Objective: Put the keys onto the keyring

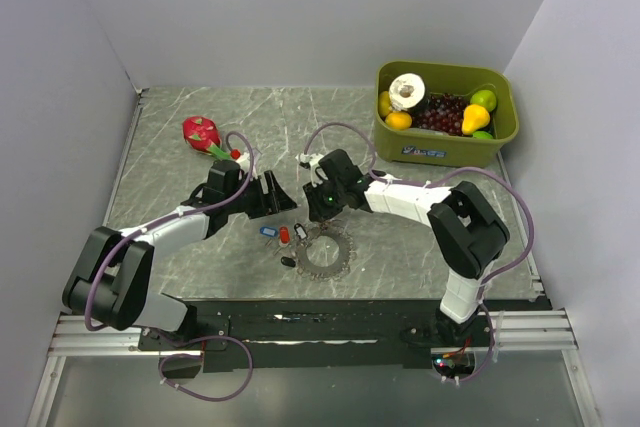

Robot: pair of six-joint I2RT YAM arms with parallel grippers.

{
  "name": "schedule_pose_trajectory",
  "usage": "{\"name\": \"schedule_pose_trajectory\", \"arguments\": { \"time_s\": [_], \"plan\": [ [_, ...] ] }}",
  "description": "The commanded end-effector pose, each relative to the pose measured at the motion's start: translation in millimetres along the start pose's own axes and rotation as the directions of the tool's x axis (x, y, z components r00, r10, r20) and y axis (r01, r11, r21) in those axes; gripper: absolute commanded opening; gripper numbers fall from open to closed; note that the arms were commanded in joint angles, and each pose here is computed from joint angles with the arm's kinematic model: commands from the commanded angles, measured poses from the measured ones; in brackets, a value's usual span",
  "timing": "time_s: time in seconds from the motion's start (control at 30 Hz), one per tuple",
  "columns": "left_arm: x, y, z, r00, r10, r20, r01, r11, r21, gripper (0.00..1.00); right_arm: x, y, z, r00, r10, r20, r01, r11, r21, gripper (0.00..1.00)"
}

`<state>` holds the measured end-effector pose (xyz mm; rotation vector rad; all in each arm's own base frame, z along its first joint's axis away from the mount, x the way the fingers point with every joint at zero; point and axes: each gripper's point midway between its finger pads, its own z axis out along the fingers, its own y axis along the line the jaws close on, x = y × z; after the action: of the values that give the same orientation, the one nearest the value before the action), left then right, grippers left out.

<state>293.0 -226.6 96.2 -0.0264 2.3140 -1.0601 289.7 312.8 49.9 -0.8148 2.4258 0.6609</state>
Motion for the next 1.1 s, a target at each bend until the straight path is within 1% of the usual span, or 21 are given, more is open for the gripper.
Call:
{"name": "schedule_pose_trajectory", "arguments": {
  "time_s": [0.0, 0.17, 0.43, 0.7, 0.9, 0.97, 1.07],
  "plan": [
    [-12, -13, 0, 1.0, 0.016, 0.018, -0.017, 0.999, 0.049, 0.76, -8, -1, 0, 1.0, -0.019, 0.006, 0.019, 1.0, 0.015, 0.33],
    [-10, -12, 1, 1.0, 0.013, 0.014, -0.014, 0.999, 0.05, 0.76, -2, 4, -1, 1.0, -0.025, 0.007, 0.025, 1.0, -0.009, 0.35],
    [-6, -11, 2, 1.0, -0.001, 0.005, 0.001, 0.998, 0.057, 0.76, 12, -3, 7, 0.999, -0.017, -0.037, 0.017, 1.0, 0.009, 0.37],
    [-8, -12, 3, 1.0, 0.008, 0.002, -0.008, 0.998, 0.059, 0.76, 22, -1, 8, 0.998, -0.024, -0.056, 0.023, 1.0, -0.013, 0.4],
    [-7, -11, 4, 1.0, 0.009, -0.001, -0.008, 0.998, 0.058, 0.76, 27, -4, 11, 0.998, -0.016, -0.06, 0.016, 1.0, -0.001, 0.37],
    [-7, -11, 4, 1.0, 0.007, 0.0, -0.007, 0.998, 0.057, 0.76, 27, -6, 11, 0.998, -0.01, -0.062, 0.011, 1.0, 0.009, 0.33],
    [-7, -12, 3, 1.0, 0.008, 0.002, -0.008, 0.998, 0.059, 0.76, 26, -6, 12, 0.998, -0.007, -0.06, 0.008, 1.0, 0.016, 0.31]
  ]
}}
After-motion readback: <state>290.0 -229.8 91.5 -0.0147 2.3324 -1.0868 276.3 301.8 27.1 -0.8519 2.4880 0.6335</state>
